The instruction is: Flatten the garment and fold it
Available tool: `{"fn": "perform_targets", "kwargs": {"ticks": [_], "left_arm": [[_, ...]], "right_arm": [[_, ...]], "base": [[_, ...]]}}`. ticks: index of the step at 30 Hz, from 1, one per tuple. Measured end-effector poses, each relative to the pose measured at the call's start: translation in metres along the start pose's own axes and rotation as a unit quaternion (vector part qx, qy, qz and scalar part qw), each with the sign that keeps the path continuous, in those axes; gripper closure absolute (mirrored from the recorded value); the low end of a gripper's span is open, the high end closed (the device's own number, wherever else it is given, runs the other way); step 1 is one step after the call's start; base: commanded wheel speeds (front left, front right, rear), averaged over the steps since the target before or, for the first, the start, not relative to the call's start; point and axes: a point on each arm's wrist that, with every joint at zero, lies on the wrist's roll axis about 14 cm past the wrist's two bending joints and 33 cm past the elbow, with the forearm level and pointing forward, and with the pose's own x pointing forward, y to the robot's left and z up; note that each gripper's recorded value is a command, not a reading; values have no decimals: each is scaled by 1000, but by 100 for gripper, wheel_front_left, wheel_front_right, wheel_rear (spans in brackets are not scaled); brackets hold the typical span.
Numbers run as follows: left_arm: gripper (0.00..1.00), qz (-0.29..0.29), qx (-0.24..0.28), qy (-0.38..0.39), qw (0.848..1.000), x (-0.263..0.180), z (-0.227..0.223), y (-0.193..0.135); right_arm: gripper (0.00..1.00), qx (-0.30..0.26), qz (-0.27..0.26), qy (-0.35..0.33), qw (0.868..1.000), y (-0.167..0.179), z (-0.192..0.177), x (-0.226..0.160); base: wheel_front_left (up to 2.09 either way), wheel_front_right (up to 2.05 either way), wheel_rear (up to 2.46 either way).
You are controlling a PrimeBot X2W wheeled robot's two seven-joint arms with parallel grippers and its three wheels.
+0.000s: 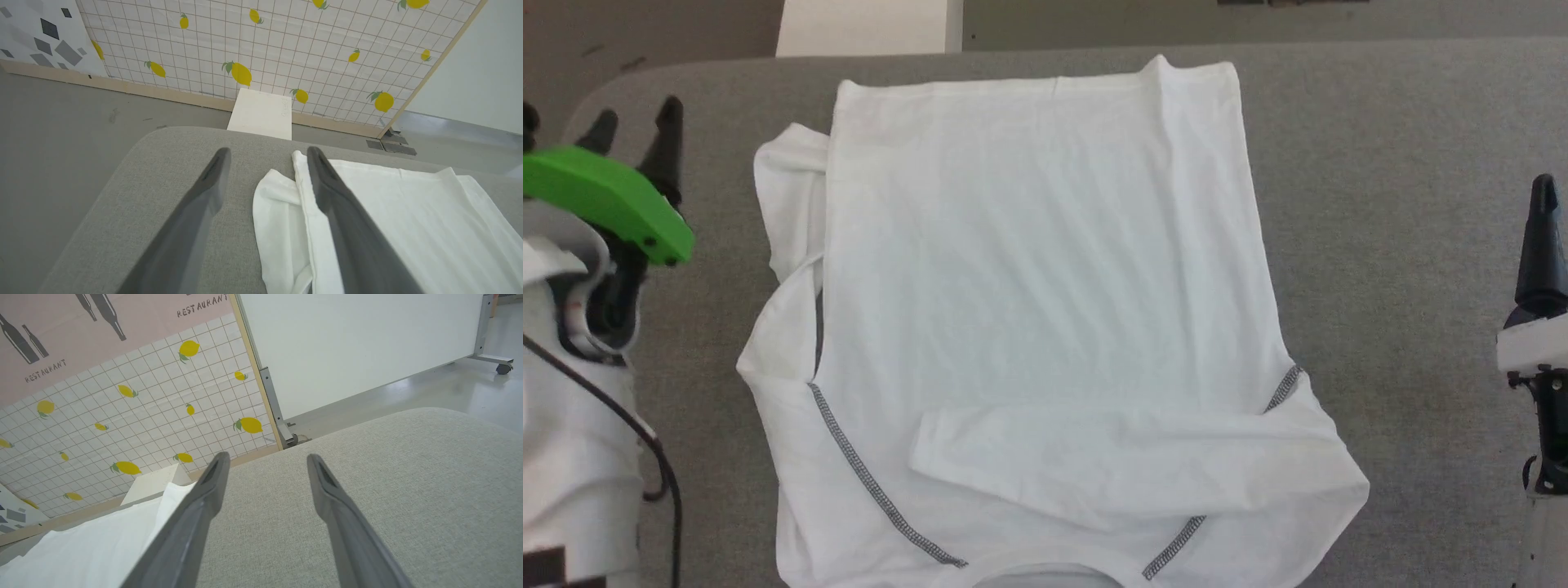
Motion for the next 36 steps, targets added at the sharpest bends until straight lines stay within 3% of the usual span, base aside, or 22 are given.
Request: {"fn": "perform_targets", "kwargs": {"ticks": [8, 11, 19, 26, 28, 36], "left_arm": [[0, -14, 47, 125, 991, 71, -11, -5], [0, -11, 59, 201, 978, 93, -52, 1], [0, -4, 83, 312, 946, 113, -139, 11], [0, 6, 91, 348, 933, 120, -163, 23], [100, 2, 85, 350, 933, 120, -163, 22], [100, -23, 47, 322, 945, 111, -153, 8]], "right_arm": [[0, -14, -16, 40, 999, -13, -38, 21], [0, -17, -28, 58, 998, -22, -59, 29], [0, -32, -46, 98, 994, -39, -101, 36], [0, -31, -50, 125, 990, -43, -129, 34], [0, -30, -49, 126, 990, -43, -131, 35], [0, -26, -45, 120, 991, -38, -126, 36]], "base": [[0, 0, 0], [0, 0, 0], [0, 0, 0], [0, 0, 0], [0, 0, 0], [0, 0, 0]]}}
